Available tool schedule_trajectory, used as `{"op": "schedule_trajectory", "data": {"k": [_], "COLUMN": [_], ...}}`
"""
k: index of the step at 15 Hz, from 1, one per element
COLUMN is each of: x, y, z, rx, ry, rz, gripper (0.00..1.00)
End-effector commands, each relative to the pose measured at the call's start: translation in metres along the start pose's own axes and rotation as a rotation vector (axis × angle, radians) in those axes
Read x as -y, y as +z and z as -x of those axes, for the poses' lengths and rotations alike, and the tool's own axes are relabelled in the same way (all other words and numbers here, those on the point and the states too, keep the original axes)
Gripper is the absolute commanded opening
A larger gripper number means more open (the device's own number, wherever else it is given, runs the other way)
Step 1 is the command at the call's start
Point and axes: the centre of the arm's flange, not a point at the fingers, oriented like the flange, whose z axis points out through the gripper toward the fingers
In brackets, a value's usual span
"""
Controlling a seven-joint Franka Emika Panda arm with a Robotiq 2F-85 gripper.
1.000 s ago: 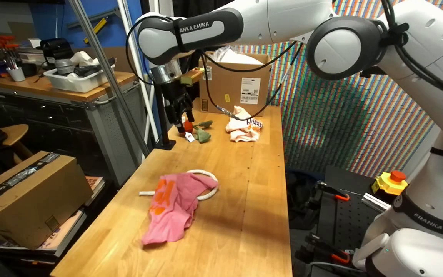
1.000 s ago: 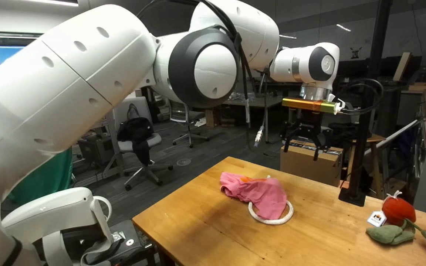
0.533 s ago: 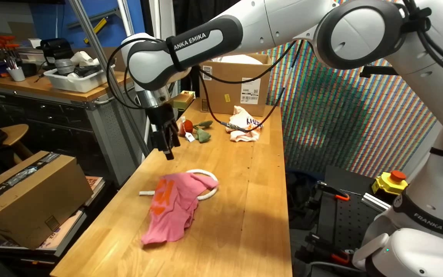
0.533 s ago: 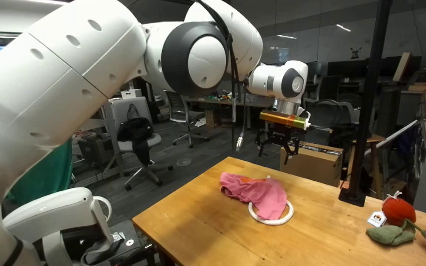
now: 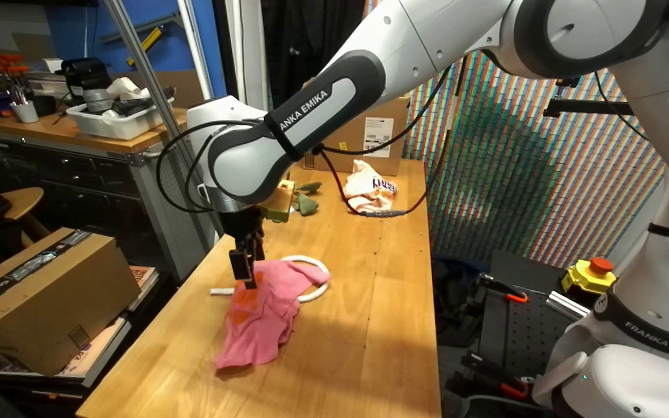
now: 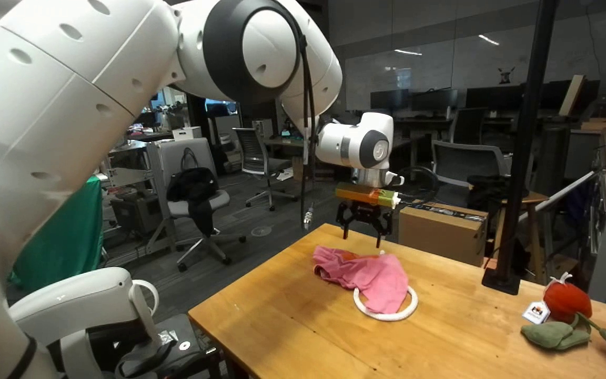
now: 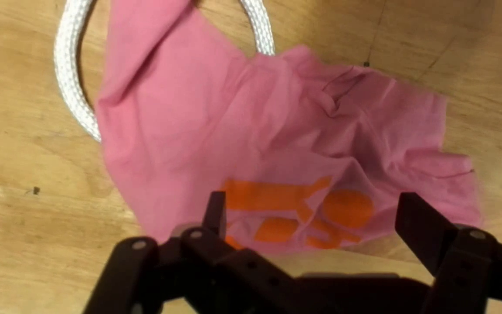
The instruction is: Move the peach colored shirt and the turnip plushie to the right then move the pink shirt closer to you
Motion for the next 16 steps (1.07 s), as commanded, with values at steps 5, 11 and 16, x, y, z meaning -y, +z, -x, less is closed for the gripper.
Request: {"op": "schedule_trajectory", "data": {"k": [5, 11, 16], "x": [0.016, 0.019, 0.029], "y": [0.005, 0.024, 0.034], "z": [0.105, 0.126, 0.125], "rx": [-0.029, -0.13, -0.201], "ry": [-0.039, 0.021, 0.056], "rz": [0.152, 0.14, 0.145], "gripper": [1.0, 1.0, 1.0]}}
